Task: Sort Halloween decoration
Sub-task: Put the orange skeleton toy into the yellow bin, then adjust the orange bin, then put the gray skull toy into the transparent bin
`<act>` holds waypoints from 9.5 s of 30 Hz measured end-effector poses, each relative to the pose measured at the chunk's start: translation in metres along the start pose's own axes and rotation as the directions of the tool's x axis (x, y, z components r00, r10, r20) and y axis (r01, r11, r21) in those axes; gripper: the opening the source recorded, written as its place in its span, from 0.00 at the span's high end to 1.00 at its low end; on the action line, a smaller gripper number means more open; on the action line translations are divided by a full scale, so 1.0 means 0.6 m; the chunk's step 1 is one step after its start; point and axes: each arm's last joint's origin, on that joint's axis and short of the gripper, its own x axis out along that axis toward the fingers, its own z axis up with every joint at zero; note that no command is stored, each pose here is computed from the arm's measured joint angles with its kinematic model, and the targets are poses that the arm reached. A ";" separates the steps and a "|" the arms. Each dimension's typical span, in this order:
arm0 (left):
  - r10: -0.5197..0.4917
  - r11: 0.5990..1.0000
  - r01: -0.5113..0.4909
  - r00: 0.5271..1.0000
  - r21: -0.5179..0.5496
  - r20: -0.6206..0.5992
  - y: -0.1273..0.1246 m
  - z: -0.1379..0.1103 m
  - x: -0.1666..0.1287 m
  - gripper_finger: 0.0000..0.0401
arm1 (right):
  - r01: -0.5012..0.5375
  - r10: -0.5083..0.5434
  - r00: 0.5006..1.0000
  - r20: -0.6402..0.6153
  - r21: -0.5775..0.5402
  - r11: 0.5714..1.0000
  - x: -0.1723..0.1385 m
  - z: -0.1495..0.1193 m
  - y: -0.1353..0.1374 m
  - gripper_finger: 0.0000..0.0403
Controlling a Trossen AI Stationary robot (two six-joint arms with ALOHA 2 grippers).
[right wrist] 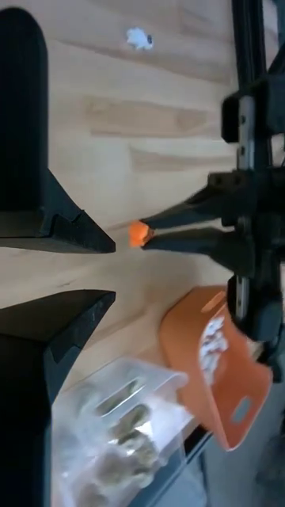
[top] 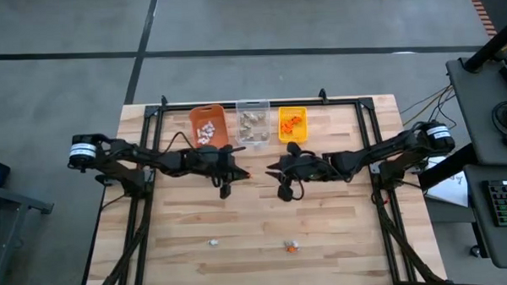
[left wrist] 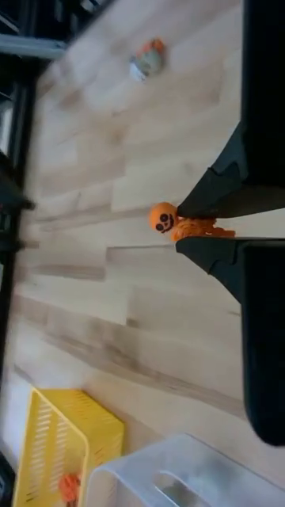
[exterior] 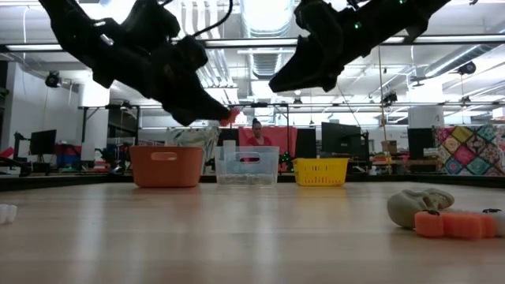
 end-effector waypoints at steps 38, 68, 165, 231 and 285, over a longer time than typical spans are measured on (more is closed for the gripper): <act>-0.314 0.949 0.278 0.858 0.147 0.406 -0.142 0.057 -0.021 1.00 | -0.338 0.501 0.781 0.374 -0.423 0.841 -0.020 0.041 0.100 0.80; -0.255 0.967 0.219 0.864 0.132 0.435 -0.138 0.060 -0.022 1.00 | -0.224 0.359 0.864 0.354 -0.367 0.903 0.008 0.028 0.080 0.96; 0.551 0.696 -0.716 0.581 -0.054 -0.599 0.046 -0.084 -0.090 1.00 | 0.051 -0.016 0.952 -0.306 0.108 0.993 -0.018 0.100 -0.083 0.84; 0.264 0.956 -0.261 0.964 -0.133 0.012 -0.131 0.023 -0.127 1.00 | 0.052 0.217 0.658 -0.721 0.332 0.942 -0.003 -0.001 0.156 0.84; 0.267 0.962 -0.265 0.964 -0.060 0.011 -0.132 0.021 -0.117 1.00 | -0.316 0.082 0.574 -0.815 -0.128 0.940 0.011 -0.065 0.324 0.67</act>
